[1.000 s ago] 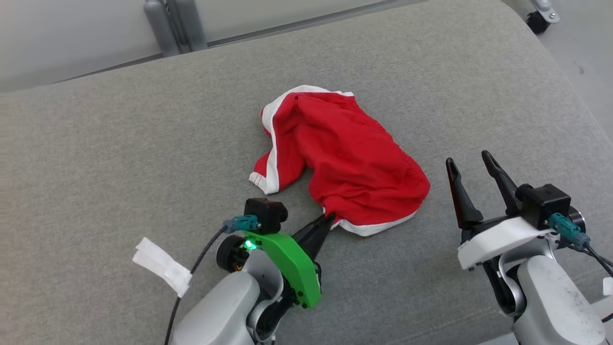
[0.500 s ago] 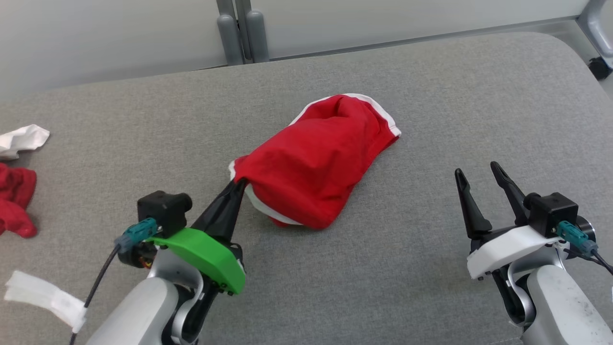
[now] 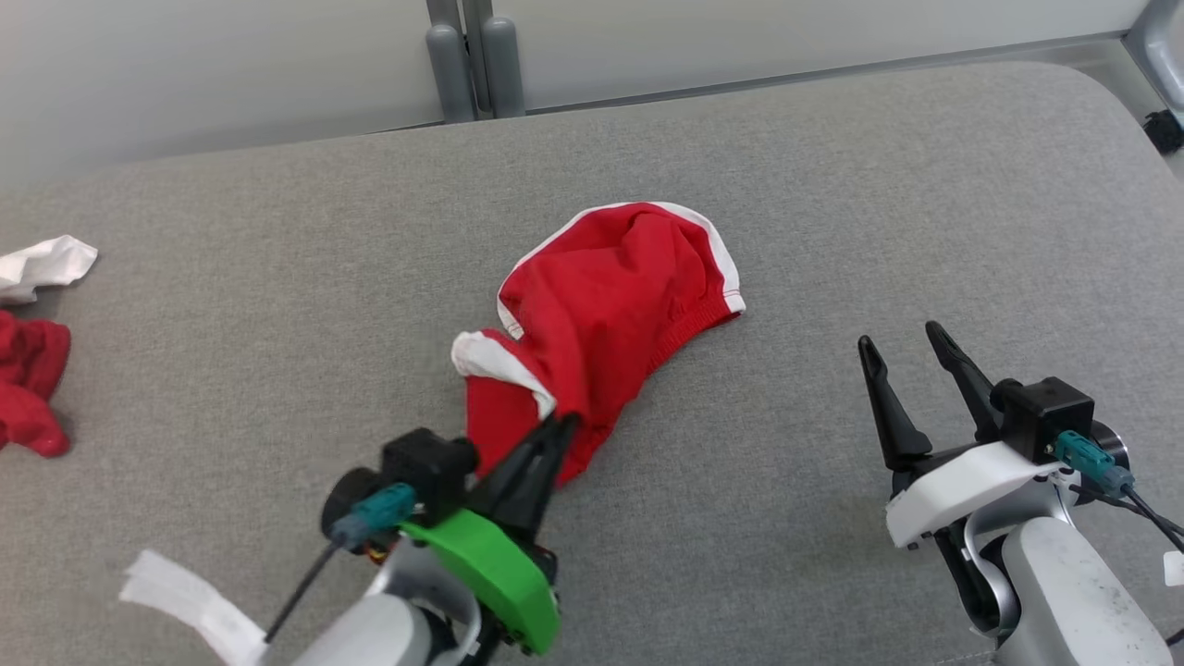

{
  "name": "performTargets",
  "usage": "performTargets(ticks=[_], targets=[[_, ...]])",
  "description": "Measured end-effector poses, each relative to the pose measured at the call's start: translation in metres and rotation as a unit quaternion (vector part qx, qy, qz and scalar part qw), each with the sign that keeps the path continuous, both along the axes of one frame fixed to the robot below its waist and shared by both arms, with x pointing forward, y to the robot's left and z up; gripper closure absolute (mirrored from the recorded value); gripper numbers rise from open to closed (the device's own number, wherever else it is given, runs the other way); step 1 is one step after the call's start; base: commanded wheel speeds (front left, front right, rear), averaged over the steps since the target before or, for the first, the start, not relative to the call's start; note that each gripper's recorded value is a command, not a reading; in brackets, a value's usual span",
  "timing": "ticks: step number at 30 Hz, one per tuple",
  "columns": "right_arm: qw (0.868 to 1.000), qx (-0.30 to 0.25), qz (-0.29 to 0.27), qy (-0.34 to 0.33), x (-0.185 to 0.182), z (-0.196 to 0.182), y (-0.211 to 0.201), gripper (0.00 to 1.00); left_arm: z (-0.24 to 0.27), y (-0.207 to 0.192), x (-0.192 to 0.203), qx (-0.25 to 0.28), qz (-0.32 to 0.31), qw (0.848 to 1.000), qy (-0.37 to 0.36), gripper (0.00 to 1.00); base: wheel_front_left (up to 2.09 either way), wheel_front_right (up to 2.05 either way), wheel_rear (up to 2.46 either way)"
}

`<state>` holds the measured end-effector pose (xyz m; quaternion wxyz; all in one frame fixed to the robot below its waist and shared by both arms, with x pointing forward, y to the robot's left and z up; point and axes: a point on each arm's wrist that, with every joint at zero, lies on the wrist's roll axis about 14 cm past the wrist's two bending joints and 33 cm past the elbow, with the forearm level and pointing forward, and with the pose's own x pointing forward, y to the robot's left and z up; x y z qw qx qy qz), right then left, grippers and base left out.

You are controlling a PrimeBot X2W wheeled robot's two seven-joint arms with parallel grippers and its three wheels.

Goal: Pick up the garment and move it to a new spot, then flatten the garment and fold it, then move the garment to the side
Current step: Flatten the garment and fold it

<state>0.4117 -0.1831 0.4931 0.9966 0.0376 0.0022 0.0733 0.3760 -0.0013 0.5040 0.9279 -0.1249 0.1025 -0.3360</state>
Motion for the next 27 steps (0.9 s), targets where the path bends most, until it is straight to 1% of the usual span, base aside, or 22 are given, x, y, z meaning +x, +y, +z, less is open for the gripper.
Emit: performTargets(ticks=[3, 4, 7, 8, 9, 10, 11, 14, 18, 21, 23, 26, 27], targets=[[1.0, 0.001, -0.004, 0.006, -0.002, -0.003, -0.003, 0.0, -0.016, -0.034, -0.02, -0.004, -0.057, 0.998, 0.033, 1.0, 0.0, 0.0, 0.0], [1.0, 0.002, -0.005, 0.007, -0.003, -0.004, -0.003, 0.0, -0.029, -0.043, -0.028, 0.007, -0.076, 0.996, 0.052, 1.0, 0.0, 0.0, 0.0], [1.0, 0.004, -0.009, 0.012, -0.005, -0.007, -0.005, 0.0, -0.056, -0.053, -0.037, 0.025, -0.099, 0.991, 0.087, 1.0, 0.0, 0.0, 0.0], [1.0, 0.005, -0.011, 0.014, -0.006, -0.008, -0.006, 0.0, -0.067, -0.054, -0.04, 0.041, -0.107, 0.989, 0.095, 1.0, 0.0, 0.0, 0.0], [1.0, 0.005, -0.012, 0.017, -0.007, -0.01, -0.007, 0.0, -0.074, -0.054, -0.04, 0.05, -0.108, 0.988, 0.096, 0.61, 0.0, 0.0, 0.0], [1.0, 0.005, -0.014, 0.02, -0.008, -0.011, -0.008, 0.0, -0.078, -0.055, -0.039, 0.054, -0.108, 0.988, 0.097, 0.07, 0.0, 0.0, 0.0], [1.0, 0.005, -0.016, 0.021, -0.009, -0.012, -0.01, 0.0, -0.08, -0.057, -0.038, 0.054, -0.109, 0.988, 0.097, 0.0, 0.0, 0.0, 0.0], [0.999, 0.003, -0.024, 0.025, -0.01, -0.015, -0.017, 0.0, -0.079, -0.056, -0.033, 0.05, -0.104, 0.989, 0.089, 0.0, 0.0, 0.0, 0.0], [0.999, 0.002, -0.026, 0.025, -0.011, -0.015, -0.018, 0.0, -0.073, -0.048, -0.029, 0.066, -0.102, 0.991, 0.06, 0.0, 0.0, 0.0, 0.0], [0.999, 0.004, -0.025, 0.024, -0.012, -0.015, -0.017, 0.0, -0.062, -0.046, -0.037, 0.057, -0.104, 0.991, 0.054, 0.0, 0.0, 0.0, 0.0], [0.999, 0.005, -0.024, 0.022, -0.012, -0.014, -0.015, 0.0, -0.047, -0.045, -0.041, 0.039, -0.101, 0.993, 0.043, 0.0, 0.0, 0.0, 0.0], [1.0, 0.006, -0.019, 0.019, -0.011, -0.012, -0.012, 0.0, -0.024, -0.035, -0.034, 0.023, -0.081, 0.996, 0.025, 0.0, 0.0, 0.0, 0.0], [1.0, 0.007, -0.018, 0.018, -0.011, -0.011, -0.011, 0.0, -0.017, -0.029, -0.03, 0.027, -0.073, 0.997, 0.018, 0.0, 0.0, 0.0, 0.0]])
